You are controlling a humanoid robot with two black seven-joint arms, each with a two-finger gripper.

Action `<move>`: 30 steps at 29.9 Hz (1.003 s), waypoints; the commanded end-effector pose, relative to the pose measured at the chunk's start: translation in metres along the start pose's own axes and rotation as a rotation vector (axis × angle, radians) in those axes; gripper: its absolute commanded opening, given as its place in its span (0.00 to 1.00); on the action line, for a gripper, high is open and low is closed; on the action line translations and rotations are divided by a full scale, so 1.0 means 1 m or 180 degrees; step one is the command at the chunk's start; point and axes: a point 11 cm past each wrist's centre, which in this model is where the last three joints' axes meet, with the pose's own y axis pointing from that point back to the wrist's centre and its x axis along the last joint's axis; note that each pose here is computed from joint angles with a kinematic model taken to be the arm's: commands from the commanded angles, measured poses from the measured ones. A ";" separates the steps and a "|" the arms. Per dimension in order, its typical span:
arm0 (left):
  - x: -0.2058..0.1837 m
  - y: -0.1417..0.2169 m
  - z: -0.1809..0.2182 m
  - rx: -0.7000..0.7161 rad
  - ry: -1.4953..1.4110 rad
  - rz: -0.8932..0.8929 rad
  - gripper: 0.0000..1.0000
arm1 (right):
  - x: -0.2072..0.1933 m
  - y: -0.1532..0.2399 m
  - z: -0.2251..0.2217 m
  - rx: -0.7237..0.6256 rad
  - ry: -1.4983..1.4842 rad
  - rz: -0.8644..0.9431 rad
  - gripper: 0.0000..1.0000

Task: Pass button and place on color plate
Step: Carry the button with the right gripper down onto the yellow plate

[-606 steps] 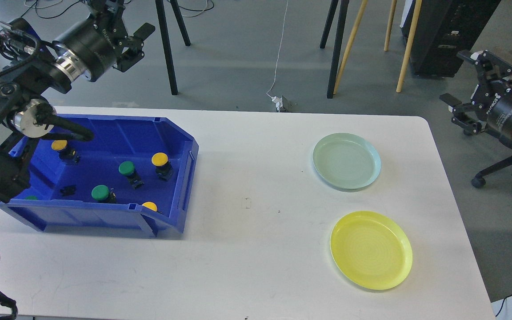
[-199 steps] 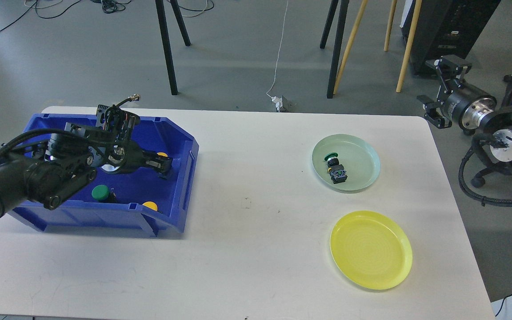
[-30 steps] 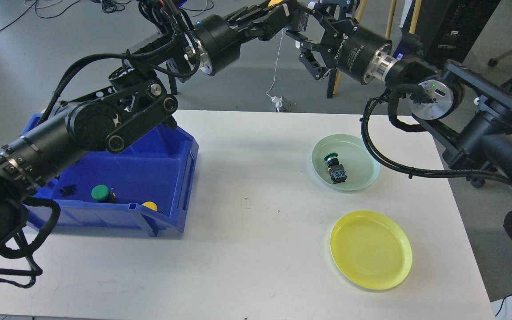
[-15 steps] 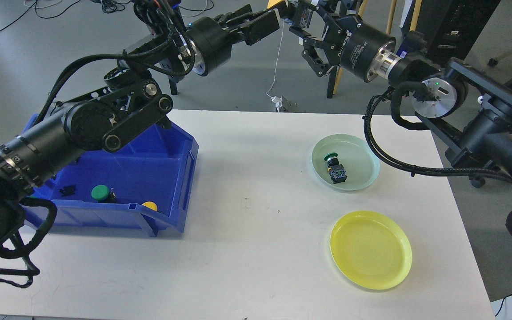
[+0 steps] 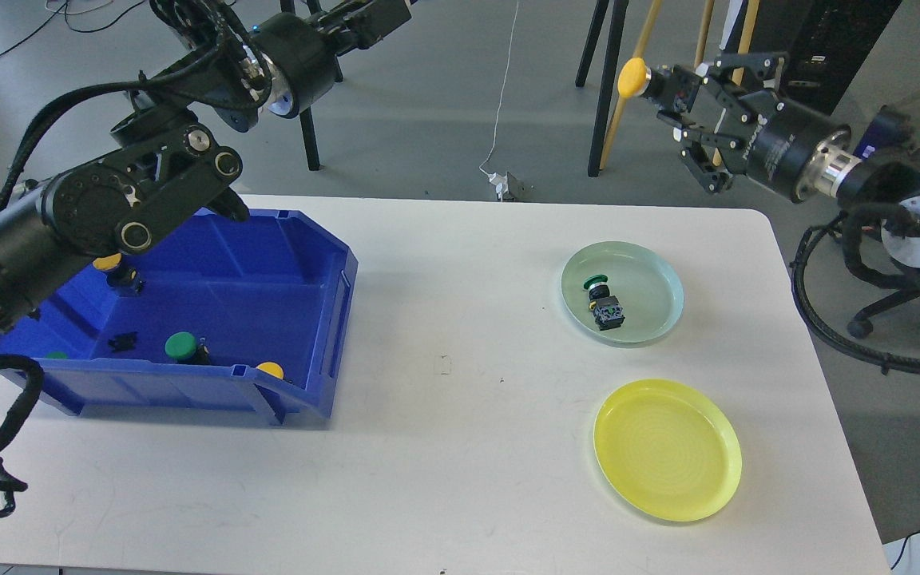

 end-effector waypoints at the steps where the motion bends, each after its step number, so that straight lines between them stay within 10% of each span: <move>1: 0.007 -0.001 0.002 -0.0014 0.0062 0.0048 0.99 | 0.009 0.046 0.048 -0.0459 0.0000 0.0066 0.19; 18: 0.018 -0.008 0.020 -0.0121 0.0020 0.0029 0.99 | -0.009 0.140 0.208 -0.1768 -0.0063 0.0016 0.23; 24: 0.018 -0.007 0.019 -0.0114 0.0019 0.0038 0.99 | -0.014 0.137 0.212 -0.1776 -0.0082 -0.0010 0.63; 30: 0.018 -0.007 0.019 -0.0109 0.0018 0.0043 0.99 | -0.016 0.140 0.216 -0.1814 -0.0058 -0.0038 0.78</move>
